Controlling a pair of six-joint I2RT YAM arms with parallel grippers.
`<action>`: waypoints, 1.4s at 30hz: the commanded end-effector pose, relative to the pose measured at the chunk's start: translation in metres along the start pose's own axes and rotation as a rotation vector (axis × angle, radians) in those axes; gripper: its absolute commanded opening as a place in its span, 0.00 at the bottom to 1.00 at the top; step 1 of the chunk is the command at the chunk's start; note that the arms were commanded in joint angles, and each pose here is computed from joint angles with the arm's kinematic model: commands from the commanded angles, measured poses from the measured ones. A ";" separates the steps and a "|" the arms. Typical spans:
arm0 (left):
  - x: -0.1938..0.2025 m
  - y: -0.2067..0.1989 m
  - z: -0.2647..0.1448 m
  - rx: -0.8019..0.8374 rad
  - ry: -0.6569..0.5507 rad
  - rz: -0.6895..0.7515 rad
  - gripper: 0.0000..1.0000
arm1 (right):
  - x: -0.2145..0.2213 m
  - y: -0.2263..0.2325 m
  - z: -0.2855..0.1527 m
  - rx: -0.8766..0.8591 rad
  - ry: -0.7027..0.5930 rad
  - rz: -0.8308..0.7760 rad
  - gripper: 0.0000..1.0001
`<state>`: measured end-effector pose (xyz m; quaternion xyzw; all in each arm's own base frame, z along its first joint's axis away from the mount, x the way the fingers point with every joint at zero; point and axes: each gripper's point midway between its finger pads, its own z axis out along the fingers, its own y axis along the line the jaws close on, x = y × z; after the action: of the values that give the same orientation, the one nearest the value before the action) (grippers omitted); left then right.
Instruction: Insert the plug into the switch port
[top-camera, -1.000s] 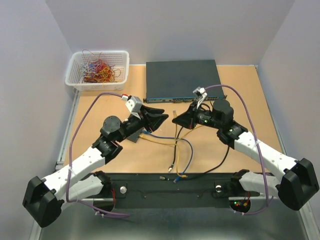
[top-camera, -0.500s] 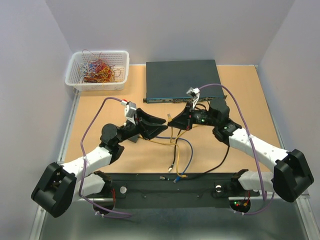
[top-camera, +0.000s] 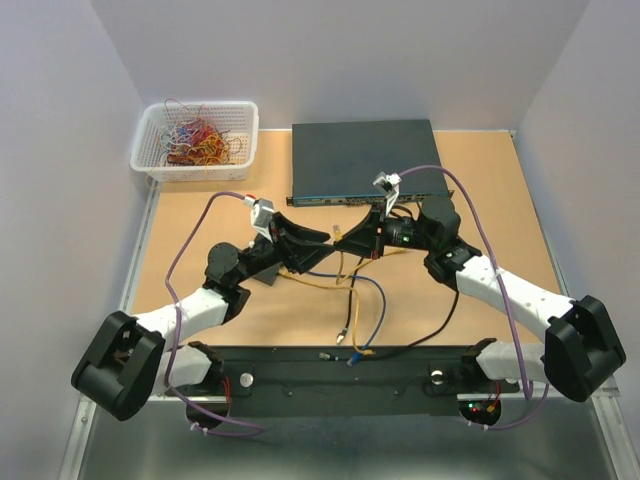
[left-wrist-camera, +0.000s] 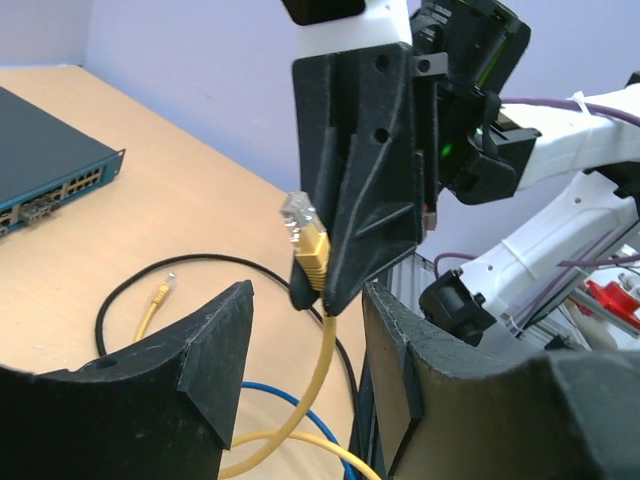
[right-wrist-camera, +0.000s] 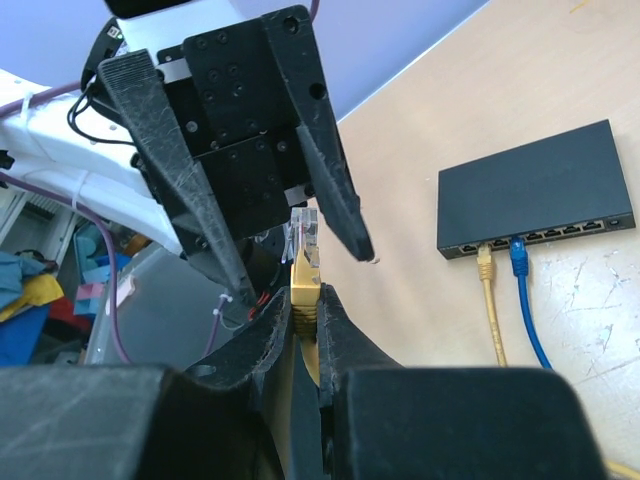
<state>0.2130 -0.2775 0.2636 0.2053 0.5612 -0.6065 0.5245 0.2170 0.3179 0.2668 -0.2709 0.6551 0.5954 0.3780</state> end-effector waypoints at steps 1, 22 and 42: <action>-0.046 -0.030 0.004 0.117 -0.156 0.121 0.59 | -0.015 0.019 0.002 -0.072 -0.039 -0.066 0.00; -0.085 -0.064 0.004 0.328 -0.245 0.107 0.76 | -0.002 0.013 0.010 -0.107 -0.006 -0.019 0.00; -0.084 -0.041 0.015 0.195 -0.188 0.129 0.56 | -0.003 0.013 0.020 -0.133 -0.018 -0.012 0.00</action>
<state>0.2370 -0.2776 0.3003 0.1727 0.5538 -0.6459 0.4963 0.2157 0.3348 0.2580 -0.2740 0.6411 0.6266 0.3484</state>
